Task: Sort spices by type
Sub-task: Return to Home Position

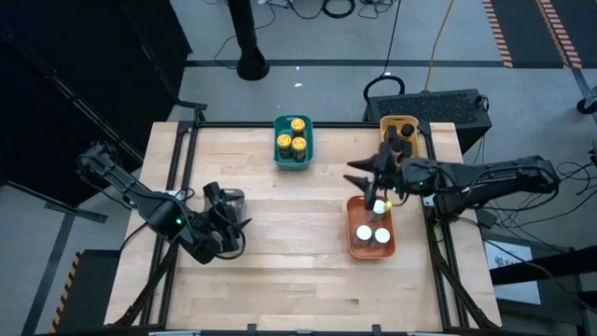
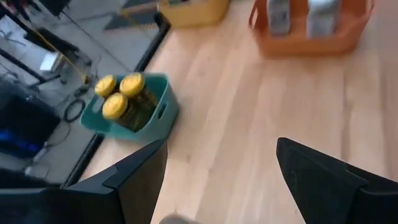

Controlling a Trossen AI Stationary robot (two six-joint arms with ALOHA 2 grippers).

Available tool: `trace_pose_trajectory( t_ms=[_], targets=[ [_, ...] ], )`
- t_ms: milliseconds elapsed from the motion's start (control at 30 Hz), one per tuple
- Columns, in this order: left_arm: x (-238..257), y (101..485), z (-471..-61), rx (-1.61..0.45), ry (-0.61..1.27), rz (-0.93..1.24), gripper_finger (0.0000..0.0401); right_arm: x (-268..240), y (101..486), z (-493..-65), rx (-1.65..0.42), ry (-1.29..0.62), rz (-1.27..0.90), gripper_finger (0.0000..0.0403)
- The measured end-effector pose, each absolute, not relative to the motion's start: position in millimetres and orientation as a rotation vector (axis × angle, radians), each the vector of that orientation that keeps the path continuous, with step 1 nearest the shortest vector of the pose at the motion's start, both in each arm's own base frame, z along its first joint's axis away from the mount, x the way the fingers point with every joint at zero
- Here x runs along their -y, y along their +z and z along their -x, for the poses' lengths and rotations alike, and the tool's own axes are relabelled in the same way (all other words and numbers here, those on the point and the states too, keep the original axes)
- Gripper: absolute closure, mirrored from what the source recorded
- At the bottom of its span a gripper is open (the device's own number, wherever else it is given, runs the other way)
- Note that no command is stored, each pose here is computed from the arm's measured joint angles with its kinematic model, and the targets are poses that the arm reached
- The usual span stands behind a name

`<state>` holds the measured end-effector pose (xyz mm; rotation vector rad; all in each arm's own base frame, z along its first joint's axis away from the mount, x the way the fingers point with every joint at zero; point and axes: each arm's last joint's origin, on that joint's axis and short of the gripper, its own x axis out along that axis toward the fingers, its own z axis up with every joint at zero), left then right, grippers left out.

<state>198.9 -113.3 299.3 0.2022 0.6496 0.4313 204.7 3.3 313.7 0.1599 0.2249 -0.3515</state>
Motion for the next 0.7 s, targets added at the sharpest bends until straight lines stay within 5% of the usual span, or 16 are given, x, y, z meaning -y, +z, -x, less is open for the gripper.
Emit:
trace_pose_trajectory(
  t_ms=[167, 333, 700],
  targets=[
    [118.0, 306.8, -225.0, -0.452, 0.325, -0.352, 0.0092, -19.1, 317.9, -234.6, -0.082, -0.217, -0.008, 0.0234],
    [92.7, 313.7, -239.3, -0.175, -0.103, -0.375, 0.0092, -22.7, 313.1, -263.3, 0.039, -0.097, 0.117, 0.0234],
    [28.3, 291.1, -151.1, -0.019, -0.019, -0.273, 0.0092, -2.9, 315.3, -235.9, 0.143, -0.082, 0.277, 0.0234]
  ],
)
